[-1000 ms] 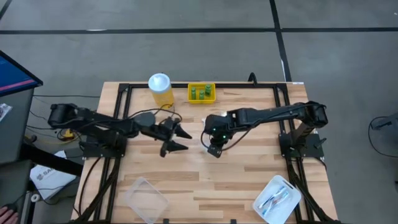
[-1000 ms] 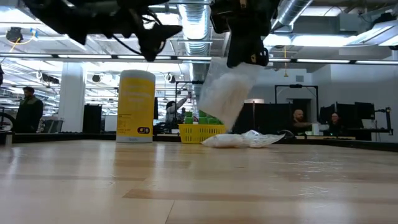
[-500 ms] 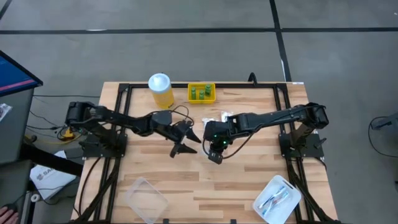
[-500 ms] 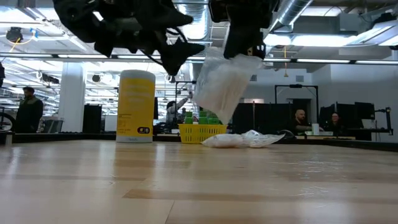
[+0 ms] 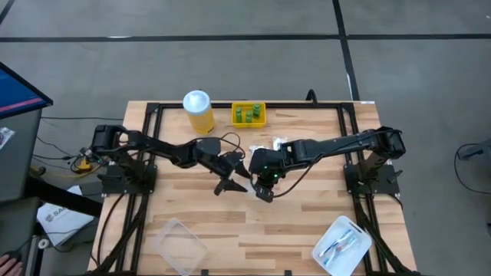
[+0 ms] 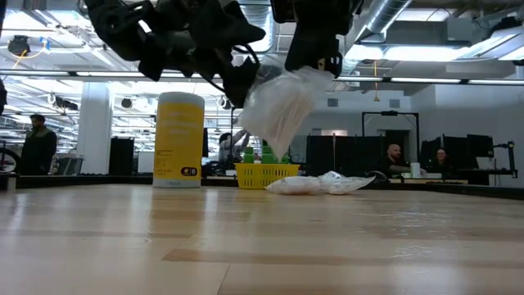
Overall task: Pick & Place Travel size toiletries
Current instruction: Put the bottom white cotton pack into the transparent bin, then put the right white cotton pack into the transparent bin
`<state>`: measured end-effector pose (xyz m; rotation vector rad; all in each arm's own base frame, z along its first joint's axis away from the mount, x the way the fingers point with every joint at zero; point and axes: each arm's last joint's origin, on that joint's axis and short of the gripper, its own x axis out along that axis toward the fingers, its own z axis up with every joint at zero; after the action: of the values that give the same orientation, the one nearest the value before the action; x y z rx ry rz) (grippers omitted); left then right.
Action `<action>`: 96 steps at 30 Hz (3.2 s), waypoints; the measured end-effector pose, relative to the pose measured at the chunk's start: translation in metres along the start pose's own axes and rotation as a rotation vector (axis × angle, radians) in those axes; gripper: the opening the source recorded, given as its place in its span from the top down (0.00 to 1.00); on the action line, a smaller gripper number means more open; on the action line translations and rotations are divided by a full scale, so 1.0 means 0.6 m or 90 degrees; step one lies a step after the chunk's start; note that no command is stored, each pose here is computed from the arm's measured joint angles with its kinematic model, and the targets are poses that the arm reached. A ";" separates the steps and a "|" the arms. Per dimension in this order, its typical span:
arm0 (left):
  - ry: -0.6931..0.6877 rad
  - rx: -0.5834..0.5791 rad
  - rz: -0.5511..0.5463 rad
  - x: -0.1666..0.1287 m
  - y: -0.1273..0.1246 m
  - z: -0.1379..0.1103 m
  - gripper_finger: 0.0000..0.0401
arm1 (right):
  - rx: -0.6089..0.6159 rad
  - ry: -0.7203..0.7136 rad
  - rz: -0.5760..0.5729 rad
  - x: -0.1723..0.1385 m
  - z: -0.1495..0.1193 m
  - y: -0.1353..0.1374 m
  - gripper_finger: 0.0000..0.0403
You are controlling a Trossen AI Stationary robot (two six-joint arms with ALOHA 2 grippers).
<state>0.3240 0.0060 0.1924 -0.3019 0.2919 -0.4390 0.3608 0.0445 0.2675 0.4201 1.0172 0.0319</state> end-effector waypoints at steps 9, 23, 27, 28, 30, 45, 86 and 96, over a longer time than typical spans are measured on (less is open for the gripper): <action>0.001 0.018 0.004 0.003 0.002 -0.002 0.48 | -0.009 -0.005 0.003 0.000 0.001 0.001 1.00; -0.003 0.028 0.023 0.003 0.003 -0.001 0.98 | -0.022 -0.013 0.008 0.000 0.003 0.002 1.00; -0.003 0.025 0.023 0.002 0.002 0.000 0.99 | -0.036 -0.015 0.009 0.000 0.004 0.002 1.00; -0.002 0.015 0.023 0.000 0.001 0.001 0.99 | -0.036 -0.016 0.009 0.000 0.004 0.003 1.00; 0.000 0.002 0.025 -0.006 -0.004 0.007 1.00 | -0.037 -0.022 0.011 -0.004 0.006 0.003 0.99; 0.164 -0.164 -0.006 -0.114 -0.190 0.032 1.00 | -0.054 -0.054 0.020 -0.093 -0.007 0.010 0.65; 0.324 -0.282 0.027 -0.121 -0.377 -0.073 0.52 | 0.164 -0.045 -0.200 -0.093 -0.012 -0.053 0.46; -0.023 -0.199 0.167 -0.217 -0.317 0.037 0.50 | 0.291 0.078 -0.330 -0.047 0.003 -0.204 0.49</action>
<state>0.1484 -0.0939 0.3057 -0.5682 0.3603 -0.1265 0.3267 -0.0746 0.2480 0.5604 1.2304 -0.6563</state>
